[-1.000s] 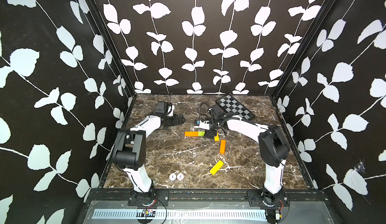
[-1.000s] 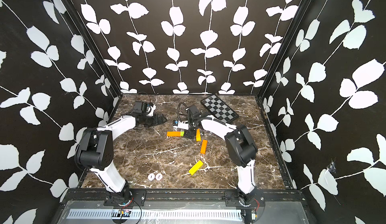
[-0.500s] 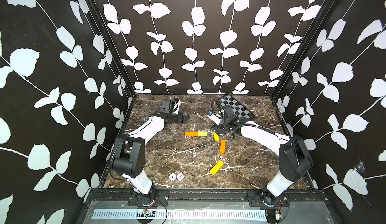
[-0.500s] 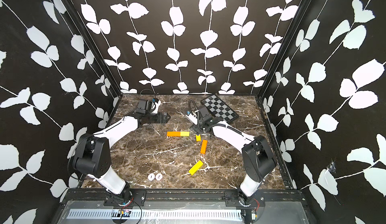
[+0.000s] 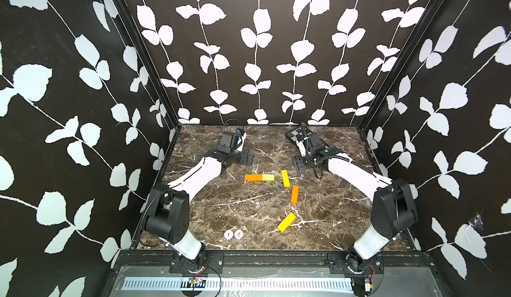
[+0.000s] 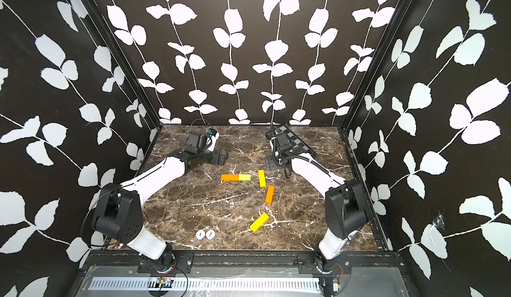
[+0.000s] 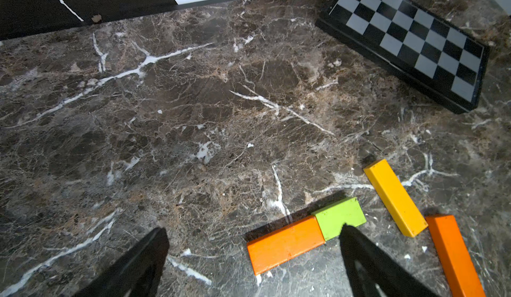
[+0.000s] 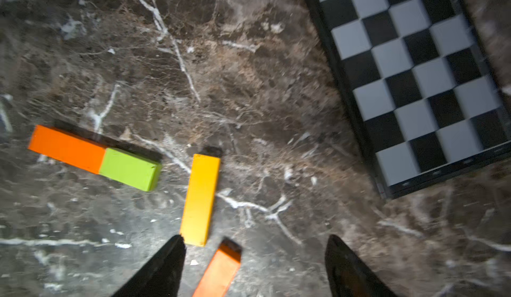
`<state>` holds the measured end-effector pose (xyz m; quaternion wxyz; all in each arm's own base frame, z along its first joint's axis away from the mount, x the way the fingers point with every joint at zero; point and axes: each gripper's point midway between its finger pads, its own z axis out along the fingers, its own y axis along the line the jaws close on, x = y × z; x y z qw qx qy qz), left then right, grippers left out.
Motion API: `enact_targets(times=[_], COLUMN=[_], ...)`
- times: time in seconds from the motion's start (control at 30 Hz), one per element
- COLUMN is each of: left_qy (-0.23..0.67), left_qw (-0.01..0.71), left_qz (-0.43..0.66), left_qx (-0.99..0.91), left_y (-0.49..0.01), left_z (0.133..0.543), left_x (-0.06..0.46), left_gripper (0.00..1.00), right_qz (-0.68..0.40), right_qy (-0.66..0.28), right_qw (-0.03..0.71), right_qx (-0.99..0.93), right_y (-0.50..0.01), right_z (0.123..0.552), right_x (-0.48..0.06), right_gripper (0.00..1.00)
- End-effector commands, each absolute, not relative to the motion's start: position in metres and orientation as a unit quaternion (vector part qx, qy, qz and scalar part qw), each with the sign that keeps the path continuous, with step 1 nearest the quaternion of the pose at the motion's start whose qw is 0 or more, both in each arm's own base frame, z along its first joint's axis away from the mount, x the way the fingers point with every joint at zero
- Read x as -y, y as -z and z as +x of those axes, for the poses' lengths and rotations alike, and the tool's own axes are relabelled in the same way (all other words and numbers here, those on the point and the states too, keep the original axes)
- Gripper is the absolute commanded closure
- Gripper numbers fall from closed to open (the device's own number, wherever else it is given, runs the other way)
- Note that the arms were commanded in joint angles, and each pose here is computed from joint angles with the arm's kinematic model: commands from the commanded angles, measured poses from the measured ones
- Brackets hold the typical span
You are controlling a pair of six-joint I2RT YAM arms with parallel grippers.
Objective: Assemble the number 7 with building blocks
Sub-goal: Assemble the building block at the center of the board.
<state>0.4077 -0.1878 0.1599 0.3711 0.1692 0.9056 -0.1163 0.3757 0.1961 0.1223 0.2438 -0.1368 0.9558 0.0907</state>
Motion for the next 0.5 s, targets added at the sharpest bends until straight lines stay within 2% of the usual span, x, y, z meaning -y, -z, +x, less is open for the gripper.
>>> enact_targets(times=[0.0, 0.23, 0.47], left_qy=[0.089, 0.088, 0.087], left_qw=[0.352, 0.344, 0.337], left_qz=[0.173, 0.174, 0.174], left_qx=[-0.916, -0.918, -0.921], left_y=[-0.153, -0.147, -0.142], left_z=[0.405, 0.405, 0.406], left_x=[0.180, 0.181, 0.181], left_gripper=[0.02, 0.02, 0.02], right_qz=[-0.110, -0.129, -0.128], right_qy=[-0.147, -0.100, -0.094], right_qw=[0.145, 0.141, 0.156], right_qx=[-0.972, -0.977, -0.975], right_y=[-0.091, -0.079, -0.077], right_z=[0.343, 0.336, 0.353], right_x=[-0.218, -0.226, -0.235], right_gripper=[0.01, 0.01, 0.01])
